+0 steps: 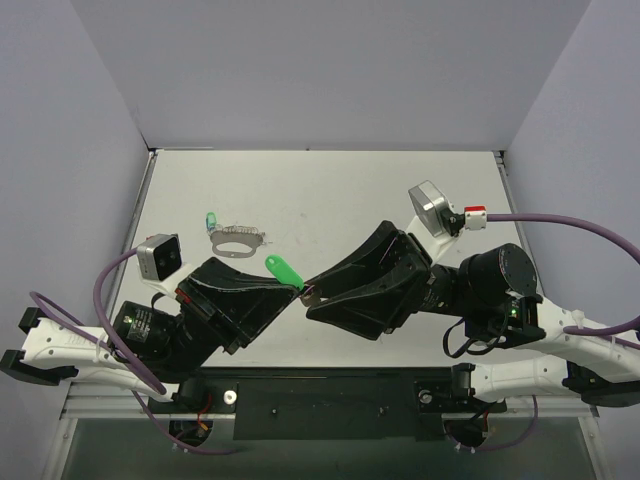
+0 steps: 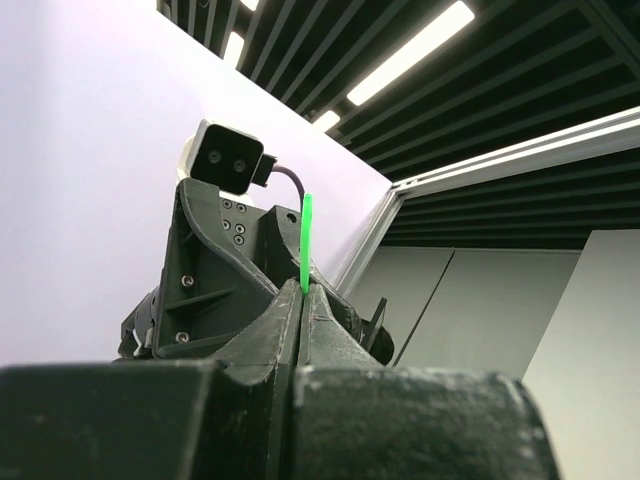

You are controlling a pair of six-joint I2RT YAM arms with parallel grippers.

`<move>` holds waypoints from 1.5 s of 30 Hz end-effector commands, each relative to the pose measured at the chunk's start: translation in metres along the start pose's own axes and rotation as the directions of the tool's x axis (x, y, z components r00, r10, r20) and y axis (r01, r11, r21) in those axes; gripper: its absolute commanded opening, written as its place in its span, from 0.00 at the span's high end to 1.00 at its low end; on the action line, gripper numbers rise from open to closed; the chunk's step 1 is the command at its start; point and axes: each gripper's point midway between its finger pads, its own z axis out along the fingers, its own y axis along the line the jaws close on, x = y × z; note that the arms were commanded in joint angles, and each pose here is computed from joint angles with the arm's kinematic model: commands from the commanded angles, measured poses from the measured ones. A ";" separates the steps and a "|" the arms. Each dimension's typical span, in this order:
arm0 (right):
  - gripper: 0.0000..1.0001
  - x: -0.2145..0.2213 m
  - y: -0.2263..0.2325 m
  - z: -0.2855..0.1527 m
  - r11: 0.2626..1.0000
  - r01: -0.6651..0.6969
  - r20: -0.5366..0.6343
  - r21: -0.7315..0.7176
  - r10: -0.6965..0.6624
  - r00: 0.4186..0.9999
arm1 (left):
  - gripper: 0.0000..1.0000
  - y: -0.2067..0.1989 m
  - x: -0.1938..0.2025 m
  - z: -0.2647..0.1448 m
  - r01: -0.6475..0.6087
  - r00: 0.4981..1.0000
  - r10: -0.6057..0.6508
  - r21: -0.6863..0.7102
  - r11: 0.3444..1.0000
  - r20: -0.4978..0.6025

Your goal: Remove the keys from the keyring

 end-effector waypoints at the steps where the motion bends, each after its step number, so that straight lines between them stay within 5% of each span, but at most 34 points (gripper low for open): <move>1: 0.68 -0.025 0.017 -0.001 0.998 0.030 0.085 -0.063 -0.025 0.996 | 1.00 -0.007 -0.018 0.008 -0.019 0.999 0.019 -0.003 1.000 0.046; 8: 0.74 -0.023 0.009 0.000 0.999 0.029 0.085 -0.031 -0.026 0.996 | 1.00 -0.007 -0.017 0.008 -0.028 0.999 0.028 -0.005 1.000 0.041; 12: 0.91 -0.024 0.007 0.001 0.999 0.027 0.085 -0.019 -0.026 0.996 | 1.00 -0.007 -0.017 0.008 -0.029 0.999 0.029 -0.004 1.000 0.043; 24: 1.00 -0.014 -0.005 -0.001 0.999 0.018 0.033 0.043 -0.020 0.999 | 1.00 -0.004 -0.015 0.004 -0.053 0.998 0.053 -0.010 0.999 0.028; 26: 1.00 -0.009 -0.011 -0.004 0.997 0.030 0.002 0.077 -0.030 1.000 | 0.81 0.000 -0.015 0.000 -0.062 0.998 0.062 -0.025 0.998 0.018; 27: 1.00 -0.007 -0.013 -0.007 0.995 0.046 -0.010 0.093 -0.046 0.999 | 0.59 0.005 -0.011 -0.003 -0.072 0.997 0.072 -0.041 0.997 0.002; 28: 1.00 -0.001 -0.018 -0.011 0.992 0.053 -0.046 0.119 -0.047 0.998 | 0.47 0.004 -0.018 -0.006 -0.071 0.997 0.072 -0.047 0.996 0.010; 31: 1.00 0.007 -0.027 -0.025 0.978 0.117 -0.119 0.172 -0.097 0.988 | 0.26 0.019 -0.017 -0.018 -0.103 0.994 0.097 -0.128 0.986 -0.047; 38: 1.00 0.036 -0.047 -0.069 0.930 0.274 -0.389 0.246 -0.164 0.906 | 0.23 0.051 -0.016 -0.042 -0.275 0.948 0.202 -0.308 0.911 -0.248; 45: 1.00 0.053 -0.035 -0.091 0.942 0.303 -0.514 0.145 -0.190 0.836 | 0.38 0.065 0.013 -0.054 -0.491 0.787 0.297 -0.257 0.833 -0.540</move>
